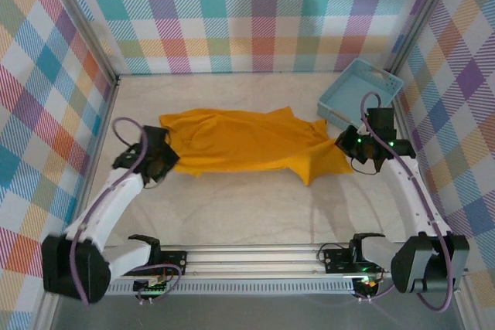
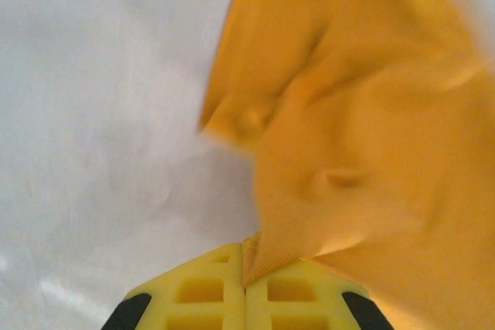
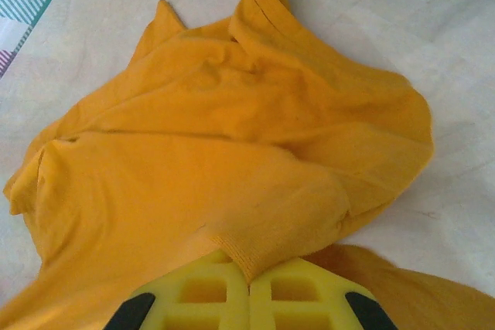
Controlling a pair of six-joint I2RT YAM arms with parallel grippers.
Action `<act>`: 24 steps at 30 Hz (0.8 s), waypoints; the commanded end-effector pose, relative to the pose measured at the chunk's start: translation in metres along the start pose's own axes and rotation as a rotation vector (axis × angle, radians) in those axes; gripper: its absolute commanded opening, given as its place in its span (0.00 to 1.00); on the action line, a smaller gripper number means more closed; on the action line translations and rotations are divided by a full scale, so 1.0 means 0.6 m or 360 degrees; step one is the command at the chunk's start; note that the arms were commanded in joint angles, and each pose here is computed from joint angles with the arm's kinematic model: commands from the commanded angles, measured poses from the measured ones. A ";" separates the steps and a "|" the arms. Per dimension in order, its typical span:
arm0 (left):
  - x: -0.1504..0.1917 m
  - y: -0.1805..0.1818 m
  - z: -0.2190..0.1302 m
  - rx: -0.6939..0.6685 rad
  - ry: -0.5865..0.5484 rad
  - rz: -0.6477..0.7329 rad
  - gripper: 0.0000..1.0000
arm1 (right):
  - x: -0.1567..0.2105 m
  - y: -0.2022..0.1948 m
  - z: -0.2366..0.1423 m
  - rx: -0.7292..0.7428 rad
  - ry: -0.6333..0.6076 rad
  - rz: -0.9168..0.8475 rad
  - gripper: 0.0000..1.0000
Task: Fold the inside-out t-shirt
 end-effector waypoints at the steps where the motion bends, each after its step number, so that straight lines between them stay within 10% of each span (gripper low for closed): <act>1: -0.051 -0.017 -0.057 0.0132 -0.0226 0.0062 0.00 | -0.017 0.017 0.015 -0.0035 -0.0014 -0.0054 0.00; 6: -0.018 -0.026 0.001 0.0166 0.0116 0.0112 0.00 | 0.017 0.018 0.064 -0.0034 0.0115 -0.0051 0.00; 12: 0.005 0.026 0.030 0.0049 0.0124 0.0114 0.00 | 0.077 -0.018 0.106 0.0031 0.0285 -0.0049 0.01; 24: -0.023 -0.023 0.070 -0.0112 0.0133 0.0191 0.00 | 0.105 -0.018 0.084 -0.0026 0.0394 -0.0250 0.42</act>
Point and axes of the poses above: each hand's point on the last joint's axis, 136 mm out from that joint toward the fingers, its own z axis out along the fingers, its own y axis along the line the jaws close on, x = y × z, the point moved 8 cm from there along -z, back along the fingers, and after that the axes turned 15 degrees about -z, right-handed, at the moved point
